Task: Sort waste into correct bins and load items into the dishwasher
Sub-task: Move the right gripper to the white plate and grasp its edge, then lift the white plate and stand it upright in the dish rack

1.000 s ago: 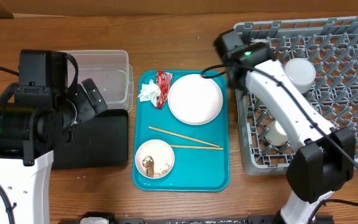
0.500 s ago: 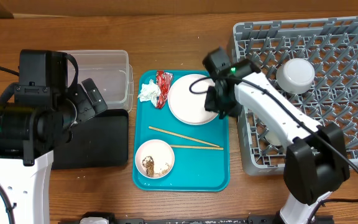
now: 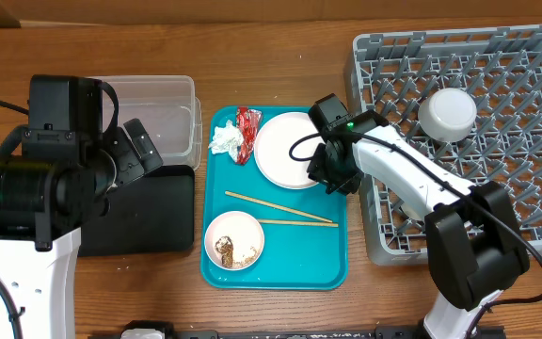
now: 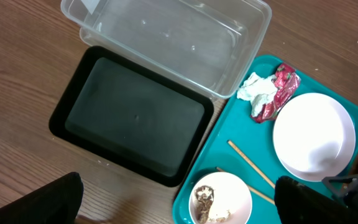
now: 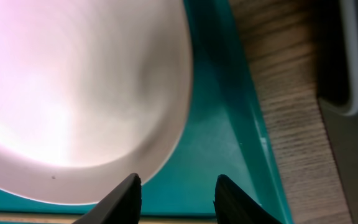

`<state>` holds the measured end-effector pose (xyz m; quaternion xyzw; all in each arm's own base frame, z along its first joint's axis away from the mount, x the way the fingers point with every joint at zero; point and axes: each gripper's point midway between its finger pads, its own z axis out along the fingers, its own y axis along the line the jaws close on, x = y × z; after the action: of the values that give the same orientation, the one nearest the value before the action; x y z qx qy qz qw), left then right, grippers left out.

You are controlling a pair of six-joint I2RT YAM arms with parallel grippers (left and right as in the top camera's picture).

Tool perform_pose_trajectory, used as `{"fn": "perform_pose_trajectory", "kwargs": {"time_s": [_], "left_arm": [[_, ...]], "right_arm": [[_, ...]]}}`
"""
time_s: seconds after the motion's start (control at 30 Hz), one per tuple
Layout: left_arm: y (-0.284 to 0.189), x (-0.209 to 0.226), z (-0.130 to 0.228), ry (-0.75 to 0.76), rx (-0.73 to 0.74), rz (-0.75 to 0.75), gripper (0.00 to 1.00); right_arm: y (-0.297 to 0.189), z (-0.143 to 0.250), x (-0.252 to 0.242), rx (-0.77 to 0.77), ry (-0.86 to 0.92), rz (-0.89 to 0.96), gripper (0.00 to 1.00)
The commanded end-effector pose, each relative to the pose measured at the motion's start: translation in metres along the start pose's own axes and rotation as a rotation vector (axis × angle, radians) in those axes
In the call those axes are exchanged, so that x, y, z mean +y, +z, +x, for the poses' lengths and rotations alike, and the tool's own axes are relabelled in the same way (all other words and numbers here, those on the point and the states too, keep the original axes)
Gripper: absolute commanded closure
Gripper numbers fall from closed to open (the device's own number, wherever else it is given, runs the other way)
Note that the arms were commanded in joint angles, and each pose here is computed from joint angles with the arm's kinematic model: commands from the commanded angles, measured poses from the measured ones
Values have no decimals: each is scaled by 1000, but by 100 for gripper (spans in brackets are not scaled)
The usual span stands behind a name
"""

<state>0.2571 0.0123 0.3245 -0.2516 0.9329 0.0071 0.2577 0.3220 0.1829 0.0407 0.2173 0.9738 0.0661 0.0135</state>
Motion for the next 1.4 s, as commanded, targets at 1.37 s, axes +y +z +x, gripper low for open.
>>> {"fn": "perform_pose_trajectory", "kwargs": {"time_s": [1.37], "left_arm": [[0,2,-3,-14,-11,-12,0]], "right_arm": [[-230,-131,-48,-902,7,183,96]]}}
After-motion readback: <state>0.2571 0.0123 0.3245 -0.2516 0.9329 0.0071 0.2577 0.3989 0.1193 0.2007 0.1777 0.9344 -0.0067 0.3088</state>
